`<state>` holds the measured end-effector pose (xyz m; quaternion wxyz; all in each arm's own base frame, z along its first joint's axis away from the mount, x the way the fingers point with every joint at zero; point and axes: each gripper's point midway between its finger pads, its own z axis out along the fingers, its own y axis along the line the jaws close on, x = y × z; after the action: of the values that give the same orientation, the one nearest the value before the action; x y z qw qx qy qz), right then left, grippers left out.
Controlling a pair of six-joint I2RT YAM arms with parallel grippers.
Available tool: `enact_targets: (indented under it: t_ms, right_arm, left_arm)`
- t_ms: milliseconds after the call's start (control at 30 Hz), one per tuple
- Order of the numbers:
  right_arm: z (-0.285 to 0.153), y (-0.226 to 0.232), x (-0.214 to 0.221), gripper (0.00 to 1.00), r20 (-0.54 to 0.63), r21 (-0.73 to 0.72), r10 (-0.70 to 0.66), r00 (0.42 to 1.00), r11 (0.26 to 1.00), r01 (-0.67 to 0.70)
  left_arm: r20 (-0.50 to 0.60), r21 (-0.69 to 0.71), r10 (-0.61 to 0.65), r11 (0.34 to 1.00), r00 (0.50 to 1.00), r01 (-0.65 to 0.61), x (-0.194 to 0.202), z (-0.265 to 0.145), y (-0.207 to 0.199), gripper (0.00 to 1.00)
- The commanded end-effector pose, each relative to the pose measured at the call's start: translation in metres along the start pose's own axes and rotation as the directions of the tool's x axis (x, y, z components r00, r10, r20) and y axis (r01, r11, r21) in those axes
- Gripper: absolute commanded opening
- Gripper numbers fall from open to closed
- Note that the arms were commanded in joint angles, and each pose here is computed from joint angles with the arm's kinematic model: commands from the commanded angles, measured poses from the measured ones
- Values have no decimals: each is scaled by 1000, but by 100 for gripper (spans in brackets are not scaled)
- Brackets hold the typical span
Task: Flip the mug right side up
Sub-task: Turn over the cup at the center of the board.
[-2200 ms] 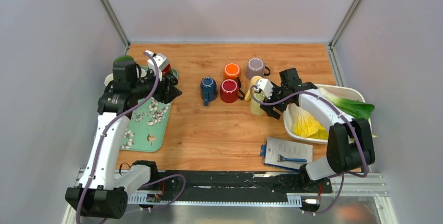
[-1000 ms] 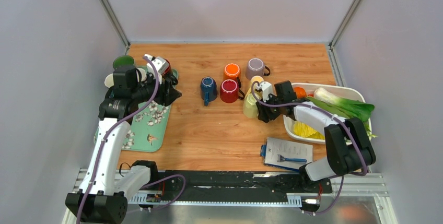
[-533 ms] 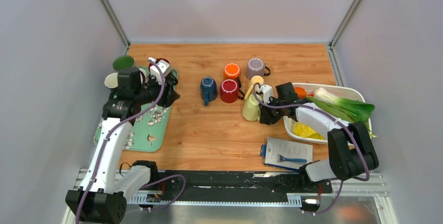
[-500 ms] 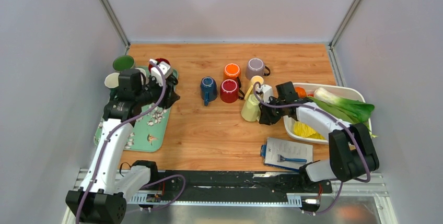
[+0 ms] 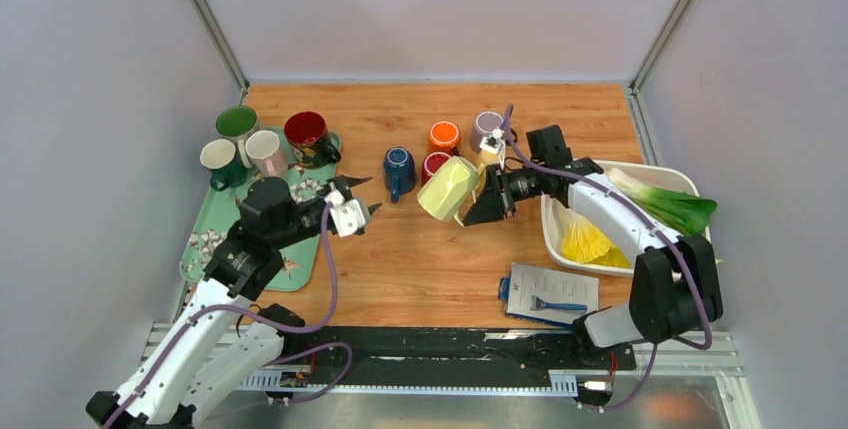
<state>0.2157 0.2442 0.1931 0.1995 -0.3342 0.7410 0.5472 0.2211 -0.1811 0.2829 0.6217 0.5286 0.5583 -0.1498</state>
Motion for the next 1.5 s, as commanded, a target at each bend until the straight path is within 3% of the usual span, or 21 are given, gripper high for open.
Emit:
enact_targets:
  t_ms: [0, 67, 200, 500, 700, 833, 900, 933, 967, 1033, 1133, 1167, 1267, 1367, 1400, 1433, 1467]
  right_arm:
    - [-6, 50, -36, 0, 45, -309, 40, 998, 951, -24]
    - [-6, 54, -41, 0, 15, -349, 122, 992, 931, -109]
    - [-6, 56, -43, 0, -14, -370, 160, 987, 916, -154]
    - [-1, 62, -29, 0, -24, -368, 159, 987, 917, -156]
    - [-2, 65, -27, 0, -24, -369, 156, 987, 917, -154]
    - [-2, 65, -25, 0, -23, -368, 155, 988, 917, -153]
    - [-1, 64, -23, 0, -19, -361, 160, 987, 920, -156]
    - [0, 63, -23, 0, -14, -352, 163, 986, 923, -158]
    - [0, 61, -23, 7, -7, -342, 167, 986, 926, -159]
    - [1, 57, -23, 33, 7, -321, 175, 985, 933, -163]
    - [-5, 43, -29, 61, 71, -265, 160, 985, 955, -136]
    - [-9, 37, -33, 75, 102, -241, 135, 986, 965, -107]
    - [-27, 9, -47, 91, 208, -99, 61, 976, 994, -41]
    - [-42, -22, -54, 100, 267, 82, -34, 963, 997, 13]
    - [-45, -31, -53, 100, 273, 138, -58, 960, 990, 20]
    - [-49, -38, -52, 100, 276, 183, -78, 958, 983, 27]
    - [-52, -44, -50, 100, 279, 226, -94, 956, 974, 29]
  left_arm:
    - [45, -26, 418, 908, 907, -417, -12, 15, 3, 59]
    - [62, -45, 549, 836, 833, -547, -14, 22, 1, 60]
    - [102, -130, 642, 766, 760, -630, -26, 33, 5, 61]
    - [144, -169, 625, 779, 767, -604, -33, 67, -3, 61]
    - [204, -160, 657, 754, 726, -637, -46, 82, -17, 58]
    - [227, -117, 654, 754, 722, -646, -47, 91, -24, 49]
    - [234, -116, 648, 758, 724, -641, -49, 96, -24, 38]
    - [235, -116, 644, 762, 728, -637, -51, 99, -23, 28]
    - [240, -121, 635, 770, 735, -626, -53, 100, -23, 15]
    - [236, -133, 613, 789, 754, -599, -57, 101, -17, 2]
    - [178, -125, 555, 832, 812, -541, -52, 102, -8, 0]
    - [154, -107, 535, 845, 831, -524, -51, 100, -5, 0]
    - [0, -6, 436, 900, 900, -436, -24, 91, -6, 0]
    - [-77, 136, 431, 898, 899, -418, -18, 72, -9, 0]
    - [-79, 280, 442, 870, 894, -405, -4, 60, -31, 0]
    - [-71, 304, 451, 859, 890, -411, -12, 51, -25, 0]
    - [-87, 447, 474, 805, 876, -391, 7, 37, -46, 0]
